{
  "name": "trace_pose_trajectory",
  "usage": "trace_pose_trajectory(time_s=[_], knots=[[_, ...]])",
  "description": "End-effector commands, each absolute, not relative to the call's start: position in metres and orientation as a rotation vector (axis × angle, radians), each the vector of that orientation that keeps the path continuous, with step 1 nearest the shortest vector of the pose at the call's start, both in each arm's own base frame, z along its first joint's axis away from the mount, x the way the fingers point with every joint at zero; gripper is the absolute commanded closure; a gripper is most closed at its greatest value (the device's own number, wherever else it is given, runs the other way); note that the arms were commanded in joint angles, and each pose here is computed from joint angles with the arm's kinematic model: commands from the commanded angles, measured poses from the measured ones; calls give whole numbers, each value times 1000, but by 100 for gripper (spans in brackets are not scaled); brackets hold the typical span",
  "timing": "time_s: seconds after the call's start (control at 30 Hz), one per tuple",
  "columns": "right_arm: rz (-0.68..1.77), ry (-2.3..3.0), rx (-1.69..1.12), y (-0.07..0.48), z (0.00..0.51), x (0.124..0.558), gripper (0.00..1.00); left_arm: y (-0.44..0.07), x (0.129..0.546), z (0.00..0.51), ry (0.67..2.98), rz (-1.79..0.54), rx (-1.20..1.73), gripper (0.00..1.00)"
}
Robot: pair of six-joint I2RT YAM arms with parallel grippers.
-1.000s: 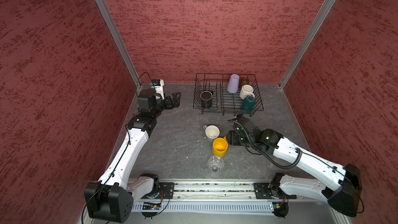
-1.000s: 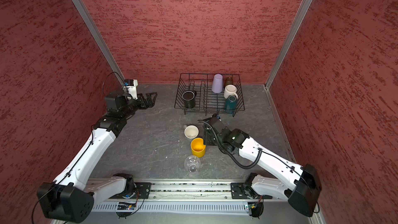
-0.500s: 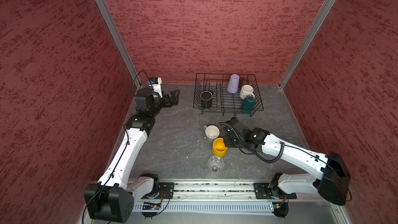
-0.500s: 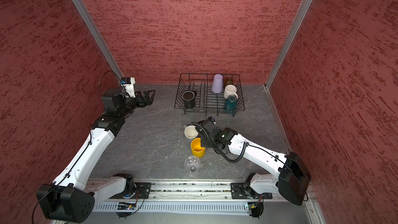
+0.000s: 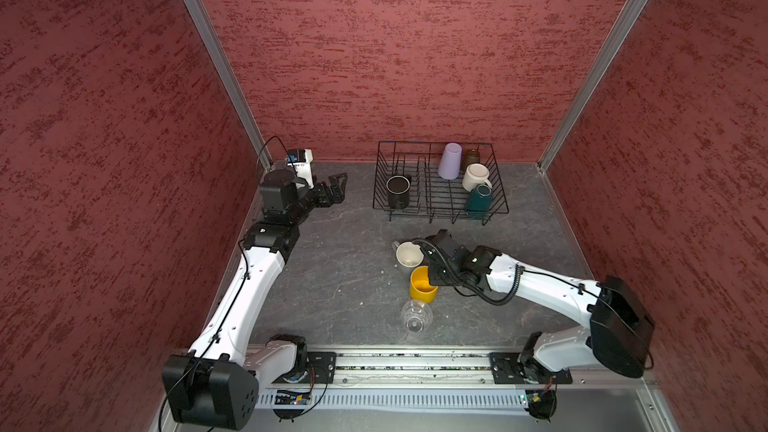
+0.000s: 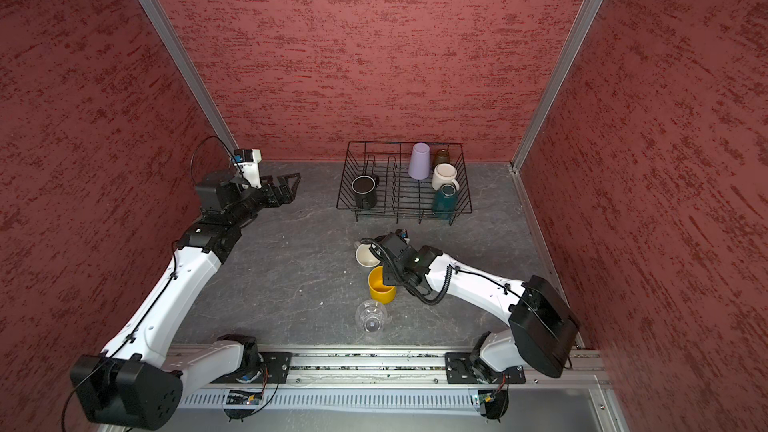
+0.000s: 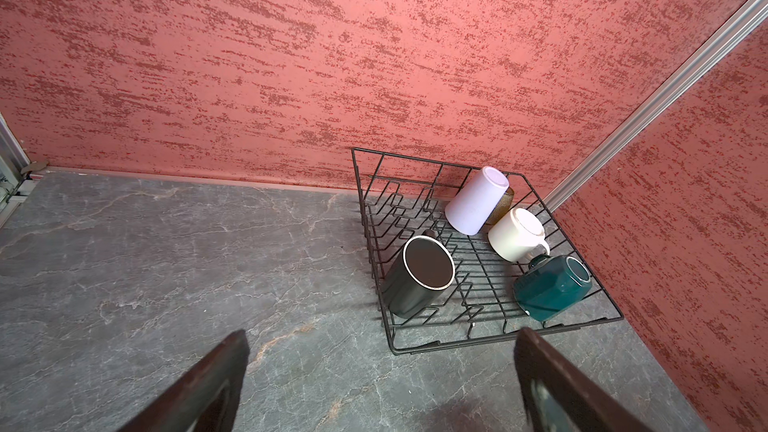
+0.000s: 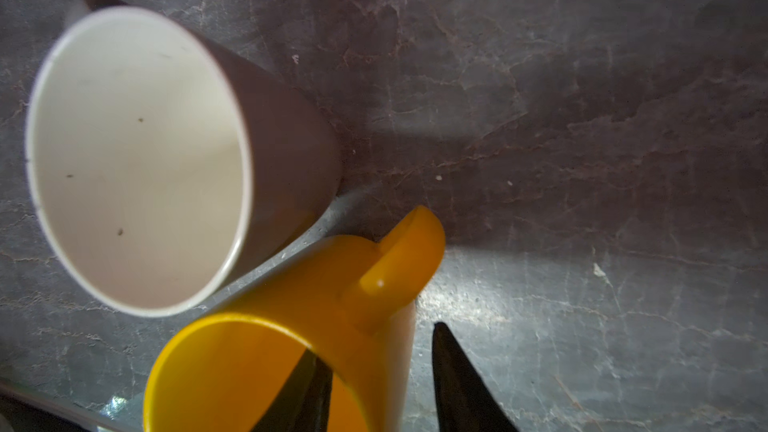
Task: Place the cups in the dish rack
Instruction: 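Lower the right gripper onto the yellow mug and grasp its rim, then lift the yellow mug toward the rack with the right gripper while the left reaches forward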
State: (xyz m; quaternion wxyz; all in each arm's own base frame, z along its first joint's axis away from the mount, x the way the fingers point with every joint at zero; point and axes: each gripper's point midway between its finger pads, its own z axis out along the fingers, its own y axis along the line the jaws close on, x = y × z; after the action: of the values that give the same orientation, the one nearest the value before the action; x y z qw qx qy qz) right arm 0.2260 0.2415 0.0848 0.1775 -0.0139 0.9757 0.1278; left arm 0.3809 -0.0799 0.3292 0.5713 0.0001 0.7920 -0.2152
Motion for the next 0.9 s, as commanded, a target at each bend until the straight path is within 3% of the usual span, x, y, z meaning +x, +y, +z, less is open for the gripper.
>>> trace_pose_trajectory(time_s=[0.0, 0.47, 0.67, 0.87], knots=[[343, 2757, -56, 247, 80, 231, 63, -79, 379, 337, 1825, -514, 8, 0], [208, 2786, -101, 236, 77, 232, 92, -80, 380, 335, 1830, -518, 10, 0], [169, 2790, -104, 222, 88, 224, 100, -80, 380, 335, 1829, -517, 9, 0], [179, 2767, -78, 202, 111, 212, 100, -65, 381, 338, 1819, -476, -73, 0]])
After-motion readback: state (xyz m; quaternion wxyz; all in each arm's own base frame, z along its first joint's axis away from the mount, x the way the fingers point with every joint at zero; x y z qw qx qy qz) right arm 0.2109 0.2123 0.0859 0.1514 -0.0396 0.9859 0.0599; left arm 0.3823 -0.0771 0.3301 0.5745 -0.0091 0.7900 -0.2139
